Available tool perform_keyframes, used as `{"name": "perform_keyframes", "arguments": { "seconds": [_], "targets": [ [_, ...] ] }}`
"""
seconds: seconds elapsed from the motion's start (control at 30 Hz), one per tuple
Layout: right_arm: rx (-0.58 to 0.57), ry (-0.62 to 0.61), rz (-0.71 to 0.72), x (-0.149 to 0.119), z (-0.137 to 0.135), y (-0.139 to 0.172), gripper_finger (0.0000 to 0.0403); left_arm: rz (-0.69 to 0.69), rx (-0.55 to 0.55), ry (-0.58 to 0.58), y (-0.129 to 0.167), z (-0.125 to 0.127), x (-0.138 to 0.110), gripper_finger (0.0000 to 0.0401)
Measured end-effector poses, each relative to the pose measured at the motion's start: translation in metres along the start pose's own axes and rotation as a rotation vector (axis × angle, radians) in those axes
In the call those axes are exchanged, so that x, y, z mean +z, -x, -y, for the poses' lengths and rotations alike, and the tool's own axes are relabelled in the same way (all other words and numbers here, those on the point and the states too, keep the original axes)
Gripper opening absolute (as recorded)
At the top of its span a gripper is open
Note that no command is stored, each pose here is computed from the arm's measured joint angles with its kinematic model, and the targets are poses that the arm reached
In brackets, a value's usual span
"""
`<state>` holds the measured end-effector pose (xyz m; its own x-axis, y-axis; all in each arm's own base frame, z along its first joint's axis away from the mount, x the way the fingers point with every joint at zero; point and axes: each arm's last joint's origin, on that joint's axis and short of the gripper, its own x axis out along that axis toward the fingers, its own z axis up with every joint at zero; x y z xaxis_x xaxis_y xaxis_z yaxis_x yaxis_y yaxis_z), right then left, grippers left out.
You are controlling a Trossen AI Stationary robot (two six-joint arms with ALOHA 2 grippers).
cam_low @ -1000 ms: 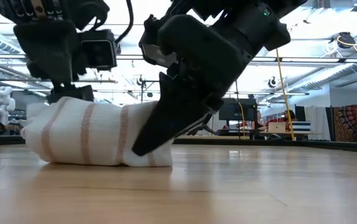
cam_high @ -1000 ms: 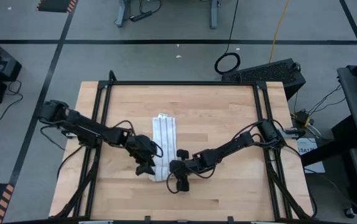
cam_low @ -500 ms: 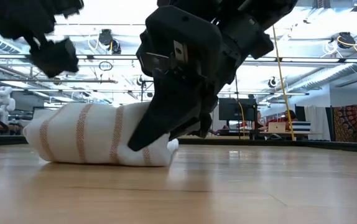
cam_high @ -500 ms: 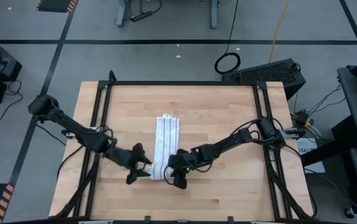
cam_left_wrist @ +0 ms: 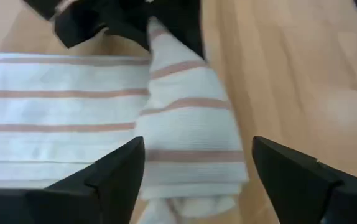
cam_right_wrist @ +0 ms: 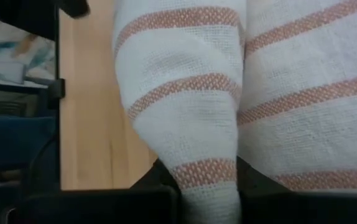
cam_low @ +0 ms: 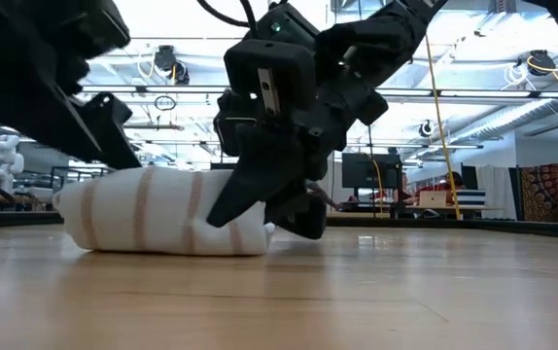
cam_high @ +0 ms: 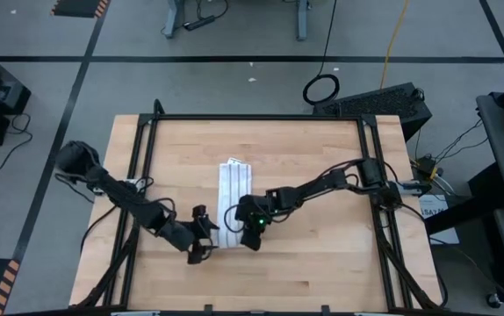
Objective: Roll towel into tight, uniform cylinder
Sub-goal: Roll the white brown kitchen towel
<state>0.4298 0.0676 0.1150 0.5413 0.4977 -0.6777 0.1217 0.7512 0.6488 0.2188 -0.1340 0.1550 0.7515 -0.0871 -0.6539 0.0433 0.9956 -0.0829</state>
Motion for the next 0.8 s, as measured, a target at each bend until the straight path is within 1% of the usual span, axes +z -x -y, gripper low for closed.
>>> {"name": "perform_keyframes", "arguments": {
  "seconds": [0.07, 0.2, 0.27, 0.43, 0.53, 0.67, 0.8],
  "targets": [
    [0.000, -0.012, -0.003, 0.002, 0.003, 0.002, 0.0035, 0.024, -0.022, 0.005, -0.002, 0.000, 0.003, 0.0311],
    [0.016, -0.044, -0.007, 0.006, 0.009, 0.005, 0.0035, 0.137, -0.068, -0.004, -0.002, 0.004, 0.015, 0.0344],
    [0.038, -0.068, -0.021, 0.007, 0.011, 0.007, 0.0035, 0.167, -0.066, -0.006, -0.001, 0.005, 0.018, 0.0359],
    [0.050, -0.082, -0.026, 0.008, 0.012, 0.008, 0.0036, 0.087, 0.002, -0.055, -0.011, 0.000, 0.007, 0.0384],
    [0.052, -0.093, -0.025, 0.008, 0.012, 0.008, 0.0036, 0.039, 0.027, -0.077, -0.019, -0.003, 0.000, 0.0388],
    [0.053, -0.104, -0.025, 0.009, 0.012, 0.008, 0.0037, 0.011, 0.039, -0.120, -0.027, -0.003, -0.006, 0.0388],
    [0.055, -0.116, -0.023, 0.009, 0.012, 0.008, 0.0038, -0.009, 0.047, -0.167, -0.032, -0.003, -0.010, 0.0366]
  ]
}}
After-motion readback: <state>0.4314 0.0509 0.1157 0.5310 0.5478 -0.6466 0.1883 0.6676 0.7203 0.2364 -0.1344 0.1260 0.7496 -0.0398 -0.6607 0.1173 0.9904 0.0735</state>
